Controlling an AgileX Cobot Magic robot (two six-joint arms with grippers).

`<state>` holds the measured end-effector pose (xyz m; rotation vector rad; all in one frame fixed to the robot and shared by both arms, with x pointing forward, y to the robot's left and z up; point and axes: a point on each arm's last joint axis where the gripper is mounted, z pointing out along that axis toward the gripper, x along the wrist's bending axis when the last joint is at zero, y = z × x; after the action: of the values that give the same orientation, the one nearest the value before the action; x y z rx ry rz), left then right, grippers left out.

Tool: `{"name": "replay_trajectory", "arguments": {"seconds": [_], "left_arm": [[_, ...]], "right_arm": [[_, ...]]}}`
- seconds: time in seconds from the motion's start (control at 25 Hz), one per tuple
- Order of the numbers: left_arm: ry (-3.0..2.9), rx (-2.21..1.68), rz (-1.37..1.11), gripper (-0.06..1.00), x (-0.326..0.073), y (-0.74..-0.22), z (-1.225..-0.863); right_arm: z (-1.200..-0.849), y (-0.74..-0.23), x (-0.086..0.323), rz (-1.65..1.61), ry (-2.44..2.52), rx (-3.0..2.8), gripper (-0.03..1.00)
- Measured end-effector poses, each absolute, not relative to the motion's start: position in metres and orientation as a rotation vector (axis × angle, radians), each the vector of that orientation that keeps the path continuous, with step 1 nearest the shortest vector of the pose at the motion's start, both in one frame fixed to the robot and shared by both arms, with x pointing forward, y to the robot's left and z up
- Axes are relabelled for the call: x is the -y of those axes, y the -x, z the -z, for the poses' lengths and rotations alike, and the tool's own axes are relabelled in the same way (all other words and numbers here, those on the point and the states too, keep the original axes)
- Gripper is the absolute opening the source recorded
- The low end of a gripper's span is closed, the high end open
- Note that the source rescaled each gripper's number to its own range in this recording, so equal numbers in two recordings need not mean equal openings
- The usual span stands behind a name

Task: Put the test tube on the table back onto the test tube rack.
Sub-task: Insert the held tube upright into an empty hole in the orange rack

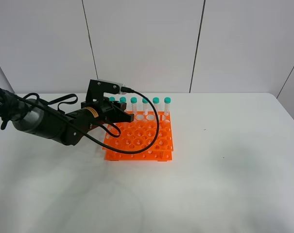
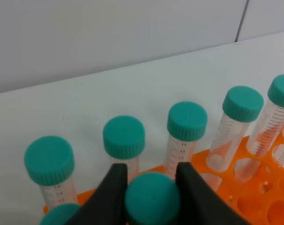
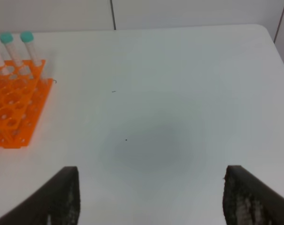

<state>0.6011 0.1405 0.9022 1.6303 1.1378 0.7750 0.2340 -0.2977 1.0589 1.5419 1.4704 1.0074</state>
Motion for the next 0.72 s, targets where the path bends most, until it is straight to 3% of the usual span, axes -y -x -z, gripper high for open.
{"name": "replay_trajectory", "arguments": {"seconds": [0.72], "left_arm": [[-1.612,-1.110,-0.798,0.00,-0.1396,-0.6032,-0.9059]], "right_arm": [[-1.0589,-0.2340,0.2977,-1.007,-1.542,-1.470,0.79]]}}
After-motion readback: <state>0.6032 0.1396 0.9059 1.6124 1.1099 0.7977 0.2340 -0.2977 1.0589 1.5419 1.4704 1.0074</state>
